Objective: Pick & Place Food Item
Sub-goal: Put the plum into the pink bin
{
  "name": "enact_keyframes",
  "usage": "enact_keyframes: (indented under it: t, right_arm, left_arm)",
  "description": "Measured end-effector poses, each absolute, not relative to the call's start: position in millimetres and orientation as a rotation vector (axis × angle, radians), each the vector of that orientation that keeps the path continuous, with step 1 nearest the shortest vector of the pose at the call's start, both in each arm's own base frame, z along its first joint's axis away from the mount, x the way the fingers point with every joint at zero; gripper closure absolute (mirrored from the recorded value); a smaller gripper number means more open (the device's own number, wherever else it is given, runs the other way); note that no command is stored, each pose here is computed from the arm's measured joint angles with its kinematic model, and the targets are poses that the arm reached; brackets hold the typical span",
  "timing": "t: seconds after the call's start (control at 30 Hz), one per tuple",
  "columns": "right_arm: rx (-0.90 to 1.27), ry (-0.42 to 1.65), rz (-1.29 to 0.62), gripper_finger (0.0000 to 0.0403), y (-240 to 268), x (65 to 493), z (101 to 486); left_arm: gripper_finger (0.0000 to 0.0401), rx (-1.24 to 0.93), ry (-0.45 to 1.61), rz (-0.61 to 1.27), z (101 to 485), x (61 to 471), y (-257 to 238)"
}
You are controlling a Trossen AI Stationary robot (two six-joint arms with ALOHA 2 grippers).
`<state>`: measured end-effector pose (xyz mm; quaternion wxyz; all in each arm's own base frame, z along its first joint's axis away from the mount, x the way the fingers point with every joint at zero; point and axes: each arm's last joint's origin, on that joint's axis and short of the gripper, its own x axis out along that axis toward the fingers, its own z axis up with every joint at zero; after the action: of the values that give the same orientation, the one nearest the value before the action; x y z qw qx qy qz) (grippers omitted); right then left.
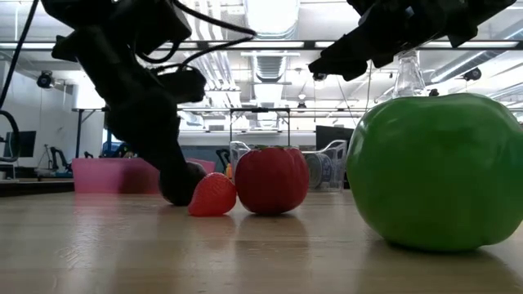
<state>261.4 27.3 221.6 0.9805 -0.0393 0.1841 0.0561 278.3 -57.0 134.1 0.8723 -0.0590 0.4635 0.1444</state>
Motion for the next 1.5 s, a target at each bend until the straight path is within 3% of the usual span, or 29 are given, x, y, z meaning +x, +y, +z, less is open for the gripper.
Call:
enact_keyframes:
  t: [0.47,1.0,1.23,1.5]
  right_arm:
    - [-0.079,0.371,0.113,0.0174,27,261,222]
    - [-0.079,0.37,0.113,0.0175,27,261,222]
    - [-0.079,0.37,0.113,0.0175,27,261,222]
    - [-0.079,0.371,0.113,0.0174,27,261,222]
  left_arm:
    - [0.0026,-0.155,0.992,0.27,132,279,-55]
    - [0.0154,-0.17,1.014,0.273,131,279,-48]
    - [0.0144,-0.112,1.029,0.263,135,278,-38]
    - [0.0143,-0.063,0.995,0.324,175,269,-30]
